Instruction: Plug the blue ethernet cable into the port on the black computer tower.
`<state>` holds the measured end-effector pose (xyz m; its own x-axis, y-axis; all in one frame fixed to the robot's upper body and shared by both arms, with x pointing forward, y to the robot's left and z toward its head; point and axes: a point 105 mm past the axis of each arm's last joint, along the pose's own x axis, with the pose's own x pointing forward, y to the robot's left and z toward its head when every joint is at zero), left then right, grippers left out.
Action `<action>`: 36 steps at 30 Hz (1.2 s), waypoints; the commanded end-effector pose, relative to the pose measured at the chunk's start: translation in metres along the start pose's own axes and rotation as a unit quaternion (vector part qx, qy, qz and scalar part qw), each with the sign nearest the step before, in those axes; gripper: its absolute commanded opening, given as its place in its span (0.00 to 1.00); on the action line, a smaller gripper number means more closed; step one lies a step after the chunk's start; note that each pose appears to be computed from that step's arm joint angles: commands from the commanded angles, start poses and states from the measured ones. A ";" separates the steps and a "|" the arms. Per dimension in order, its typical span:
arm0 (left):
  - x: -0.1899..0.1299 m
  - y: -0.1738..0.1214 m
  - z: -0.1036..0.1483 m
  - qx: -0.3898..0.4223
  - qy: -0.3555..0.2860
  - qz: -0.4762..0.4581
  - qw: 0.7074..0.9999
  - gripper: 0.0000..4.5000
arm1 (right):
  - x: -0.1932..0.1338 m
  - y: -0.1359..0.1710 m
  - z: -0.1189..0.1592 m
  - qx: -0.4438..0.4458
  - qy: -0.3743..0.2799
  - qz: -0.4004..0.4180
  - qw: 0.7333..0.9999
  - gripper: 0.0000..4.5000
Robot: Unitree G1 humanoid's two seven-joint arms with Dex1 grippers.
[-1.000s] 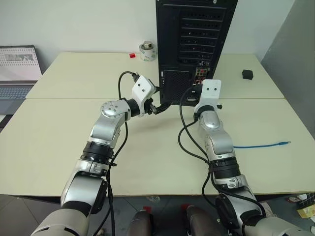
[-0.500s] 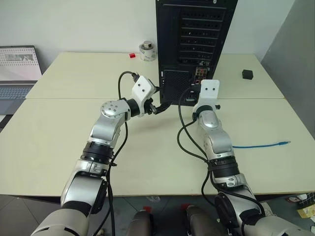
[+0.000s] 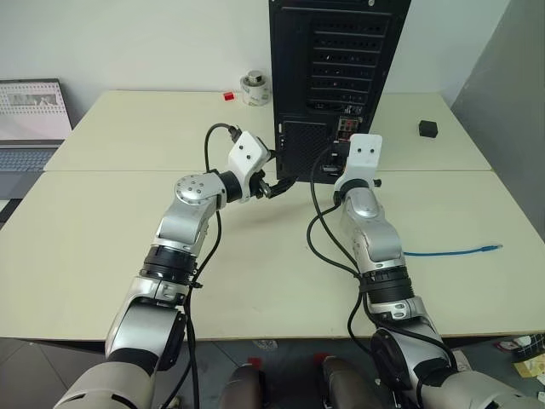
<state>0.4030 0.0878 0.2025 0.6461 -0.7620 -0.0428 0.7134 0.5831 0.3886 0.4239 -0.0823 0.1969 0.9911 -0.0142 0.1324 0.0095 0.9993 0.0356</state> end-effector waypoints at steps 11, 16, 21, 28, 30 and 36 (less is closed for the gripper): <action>-0.001 0.006 0.015 0.015 -0.024 0.010 1.000 0.84 | 0.008 0.001 0.018 0.019 -0.022 -0.008 1.000 0.00; -0.001 0.001 0.019 0.010 -0.029 -0.020 0.999 0.84 | 0.010 0.005 0.019 0.020 -0.022 -0.010 1.000 0.00; -0.004 -0.001 0.025 0.008 -0.036 -0.057 0.998 0.84 | 0.012 0.012 0.022 0.020 -0.025 -0.010 0.999 0.00; -0.007 0.003 0.033 -0.002 -0.050 -0.087 0.995 0.84 | 0.017 0.017 0.028 0.018 -0.033 -0.013 0.999 0.00; -0.007 0.007 0.034 0.001 -0.051 -0.084 0.995 0.84 | 0.019 0.017 0.028 0.018 -0.034 -0.015 0.999 0.00; -0.007 0.011 0.035 0.004 -0.053 -0.081 0.995 0.84 | 0.022 0.016 0.029 0.019 -0.035 -0.018 0.999 0.00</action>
<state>0.3979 0.0877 0.2206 0.4949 -0.8674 -0.0511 0.8249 0.4505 0.3415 0.4399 -0.0648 0.1986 0.9924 -0.0438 0.1153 0.0382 0.9980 0.0507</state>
